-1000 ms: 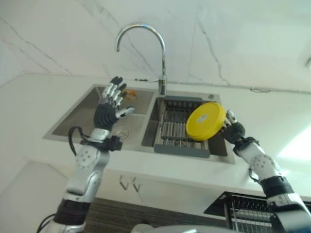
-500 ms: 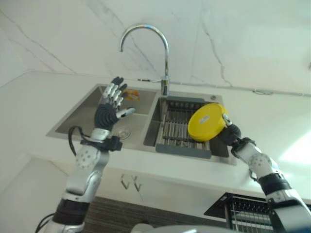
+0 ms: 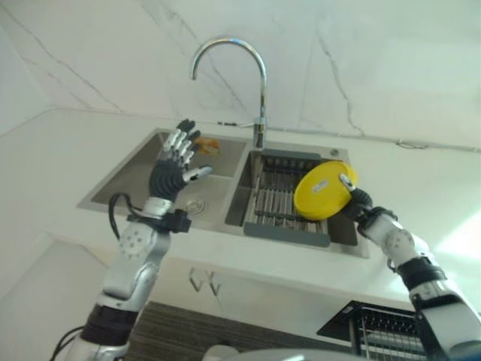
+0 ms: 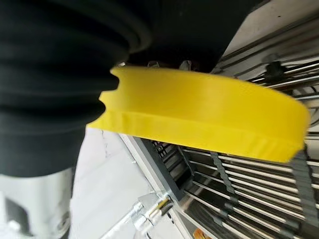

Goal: Place the dishes in the dishwasher.

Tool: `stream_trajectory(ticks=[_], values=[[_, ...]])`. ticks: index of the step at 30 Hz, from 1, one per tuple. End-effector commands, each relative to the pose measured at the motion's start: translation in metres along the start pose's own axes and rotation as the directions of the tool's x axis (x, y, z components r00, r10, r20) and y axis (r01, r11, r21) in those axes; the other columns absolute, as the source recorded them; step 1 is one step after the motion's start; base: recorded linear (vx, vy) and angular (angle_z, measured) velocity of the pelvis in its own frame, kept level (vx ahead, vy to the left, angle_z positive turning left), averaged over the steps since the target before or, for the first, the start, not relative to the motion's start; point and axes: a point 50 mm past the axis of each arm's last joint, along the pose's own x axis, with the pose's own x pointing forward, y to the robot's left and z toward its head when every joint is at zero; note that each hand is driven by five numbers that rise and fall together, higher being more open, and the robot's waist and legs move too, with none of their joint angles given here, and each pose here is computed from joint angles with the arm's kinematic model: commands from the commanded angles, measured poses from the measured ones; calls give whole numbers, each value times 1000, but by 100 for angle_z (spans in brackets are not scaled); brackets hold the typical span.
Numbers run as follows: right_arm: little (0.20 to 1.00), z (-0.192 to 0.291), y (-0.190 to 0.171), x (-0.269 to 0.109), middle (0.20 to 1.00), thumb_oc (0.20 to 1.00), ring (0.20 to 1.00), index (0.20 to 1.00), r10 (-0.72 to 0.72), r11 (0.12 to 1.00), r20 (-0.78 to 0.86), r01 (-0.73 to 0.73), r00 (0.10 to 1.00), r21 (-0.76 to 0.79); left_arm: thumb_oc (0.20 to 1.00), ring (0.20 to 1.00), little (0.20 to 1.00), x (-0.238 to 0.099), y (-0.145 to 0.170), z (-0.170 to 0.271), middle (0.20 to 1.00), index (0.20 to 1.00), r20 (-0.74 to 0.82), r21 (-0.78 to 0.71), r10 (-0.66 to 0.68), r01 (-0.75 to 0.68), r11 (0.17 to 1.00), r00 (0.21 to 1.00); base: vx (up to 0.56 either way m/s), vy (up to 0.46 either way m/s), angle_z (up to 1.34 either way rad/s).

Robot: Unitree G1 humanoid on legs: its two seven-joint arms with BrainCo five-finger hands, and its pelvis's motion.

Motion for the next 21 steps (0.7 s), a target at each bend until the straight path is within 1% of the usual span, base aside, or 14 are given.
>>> stream_trajectory(ticks=[1, 3, 5, 6, 9, 14, 18, 19, 21], values=[[200, 49, 30, 8, 200, 200, 200, 200, 76, 990, 121, -60, 990, -126, 1000, 1000, 1000, 17, -5, 20, 1000, 1000, 85, 15, -52, 51, 999, 995, 0, 0, 0], [200, 52, 34, 10, 200, 200, 200, 200, 63, 986, 115, -44, 991, -164, 1000, 1000, 1000, 17, -5, 17, 1000, 1000, 72, 8, -48, 47, 999, 996, 3, 15, 0], [200, 57, 35, 11, 200, 200, 200, 200, 53, 984, 147, -26, 988, -179, 1000, 1000, 1000, 17, -6, 14, 1000, 1000, 65, 4, -47, 47, 999, 997, 0, 0, 0], [200, 60, 35, 11, 200, 200, 200, 200, 27, 988, 168, 0, 985, -155, 1000, 1000, 1000, 17, -6, 14, 1000, 1000, 62, 1, -45, 45, 999, 997, 12, 33, 1], [200, 60, 43, 13, 200, 200, 200, 200, 58, 997, 179, -46, 982, -70, 1000, 1000, 1000, 17, -8, 11, 1000, 1000, 53, -9, -43, 44, 999, 998, 4, 24, 0], [200, 61, 51, 11, 200, 200, 200, 200, 101, 981, 230, -58, 968, -185, 1000, 1000, 1000, 13, -9, 7, 1000, 1000, 43, -30, -48, 49, 998, 998, -1, 12, 0], [200, 65, 53, 9, 200, 200, 200, 200, 80, 989, 277, -42, 958, -138, 1000, 1000, 1000, 13, -9, 6, 1000, 1000, 45, -35, -53, 55, 998, 998, 0, 0, 0], [200, 69, 54, 7, 200, 200, 200, 200, 81, 993, 315, -50, 946, -104, 1000, 1000, 1000, 12, -10, 5, 1000, 1000, 47, -38, -53, 54, 998, 998, 0, 0, 0], [200, 71, 57, 4, 200, 200, 200, 200, 98, 993, 339, -72, 936, -88, 1000, 1000, 1000, 11, -11, 5, 1000, 1000, 46, -40, -55, 57, 998, 997, 0, 0, 0]])
